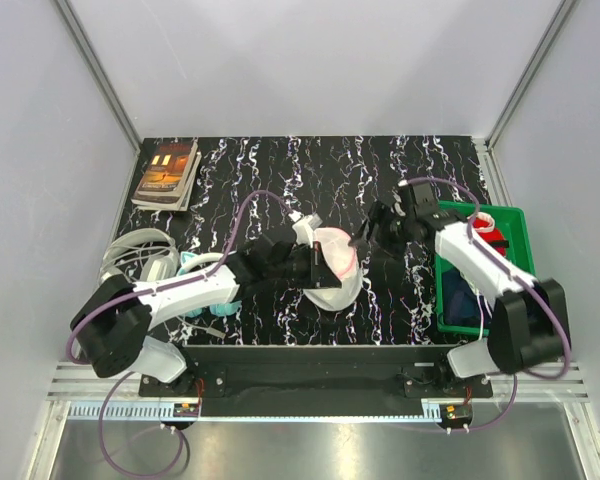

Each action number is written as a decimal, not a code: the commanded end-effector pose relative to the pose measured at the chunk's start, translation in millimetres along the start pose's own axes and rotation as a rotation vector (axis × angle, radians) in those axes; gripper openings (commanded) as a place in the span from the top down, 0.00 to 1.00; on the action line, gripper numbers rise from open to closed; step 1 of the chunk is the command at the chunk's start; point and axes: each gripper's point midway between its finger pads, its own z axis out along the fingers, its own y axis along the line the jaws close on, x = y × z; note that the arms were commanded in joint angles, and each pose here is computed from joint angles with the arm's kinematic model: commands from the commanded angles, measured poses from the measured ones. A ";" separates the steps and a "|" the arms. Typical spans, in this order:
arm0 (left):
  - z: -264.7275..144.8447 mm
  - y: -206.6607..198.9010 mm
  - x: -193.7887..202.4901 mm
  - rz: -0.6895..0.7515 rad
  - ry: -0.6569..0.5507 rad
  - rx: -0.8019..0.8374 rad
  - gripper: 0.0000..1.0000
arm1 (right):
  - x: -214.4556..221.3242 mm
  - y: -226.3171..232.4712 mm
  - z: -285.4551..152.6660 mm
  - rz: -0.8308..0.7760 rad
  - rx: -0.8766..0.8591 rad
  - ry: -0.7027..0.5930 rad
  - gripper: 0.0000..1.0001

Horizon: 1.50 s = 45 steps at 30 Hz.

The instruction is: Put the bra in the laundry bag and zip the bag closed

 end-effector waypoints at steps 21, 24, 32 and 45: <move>14.2 -62.5 -10.3 0.063 -0.027 0.153 1.00 | 55.3 24.8 -43.9 0.214 -0.225 -0.119 0.71; 9.6 -51.9 -9.3 0.067 -0.035 0.102 1.00 | 47.4 21.0 -45.1 0.185 -0.206 -0.159 1.00; -38.1 29.1 -6.2 -0.017 -0.103 -0.072 1.00 | 10.6 24.5 -44.3 0.057 -0.226 -0.108 1.00; -54.1 -27.5 -29.5 0.074 -0.139 0.033 1.00 | -14.7 57.5 -16.3 -0.039 -0.299 0.095 0.58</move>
